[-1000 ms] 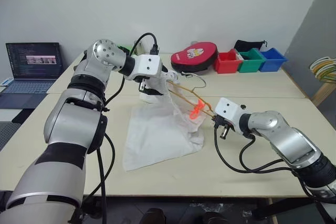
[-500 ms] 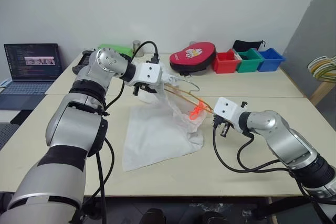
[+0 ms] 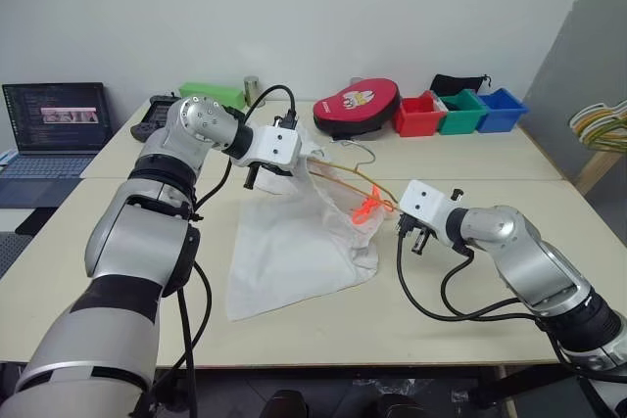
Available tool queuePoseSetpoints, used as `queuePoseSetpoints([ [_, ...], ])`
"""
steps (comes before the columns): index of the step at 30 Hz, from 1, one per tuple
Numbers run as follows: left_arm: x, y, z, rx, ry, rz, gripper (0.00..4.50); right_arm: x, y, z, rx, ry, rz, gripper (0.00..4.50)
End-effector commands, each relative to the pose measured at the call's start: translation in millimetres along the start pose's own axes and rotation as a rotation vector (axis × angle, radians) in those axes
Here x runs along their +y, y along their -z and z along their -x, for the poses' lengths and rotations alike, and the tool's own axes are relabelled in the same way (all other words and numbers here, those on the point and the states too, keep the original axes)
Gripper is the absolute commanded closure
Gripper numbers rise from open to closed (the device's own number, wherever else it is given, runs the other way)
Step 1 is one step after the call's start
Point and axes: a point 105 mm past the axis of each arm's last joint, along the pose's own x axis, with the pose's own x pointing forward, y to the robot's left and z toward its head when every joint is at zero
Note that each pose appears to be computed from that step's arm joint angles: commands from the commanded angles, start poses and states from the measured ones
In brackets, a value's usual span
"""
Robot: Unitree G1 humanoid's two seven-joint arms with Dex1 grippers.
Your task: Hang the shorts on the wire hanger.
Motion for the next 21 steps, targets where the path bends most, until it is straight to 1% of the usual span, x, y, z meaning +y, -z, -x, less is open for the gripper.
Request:
queuePoseSetpoints([
  [1, 4, -10, -2, -0.099, -0.063, 0.026, 4.39, -4, -29, 15, -0.125, 0.003, 0.019, 3.63],
  [2, 1, -8, -3, -0.106, -0.065, 0.044, 4.39, -6, -27, 18, -0.122, 0.004, 0.008, 3.31],
  [10, -33, 10, -9, -0.134, -0.063, 0.114, 4.39, -16, -6, 47, -0.060, -0.004, -0.044, 1.38],
  [13, -41, 13, -9, -0.151, -0.084, 0.158, 4.39, -26, 1, 59, -0.051, 0.004, -0.105, 0.68],
  [14, -44, 13, -9, -0.155, -0.090, 0.173, 4.39, -31, 3, 62, -0.054, 0.015, -0.139, 0.36],
  [16, -50, 15, -8, -0.160, -0.101, 0.210, 4.39, -45, 9, 64, -0.054, 0.062, -0.176, 0.04],
  [19, -71, 22, -7, -0.131, -0.074, 0.227, 4.39, -68, 7, 67, -0.121, 0.112, -0.341, 0.04],
  [21, -76, 23, -4, -0.132, -0.085, 0.259, 4.39, -76, 9, 65, -0.154, 0.112, -0.475, 0.04],
])
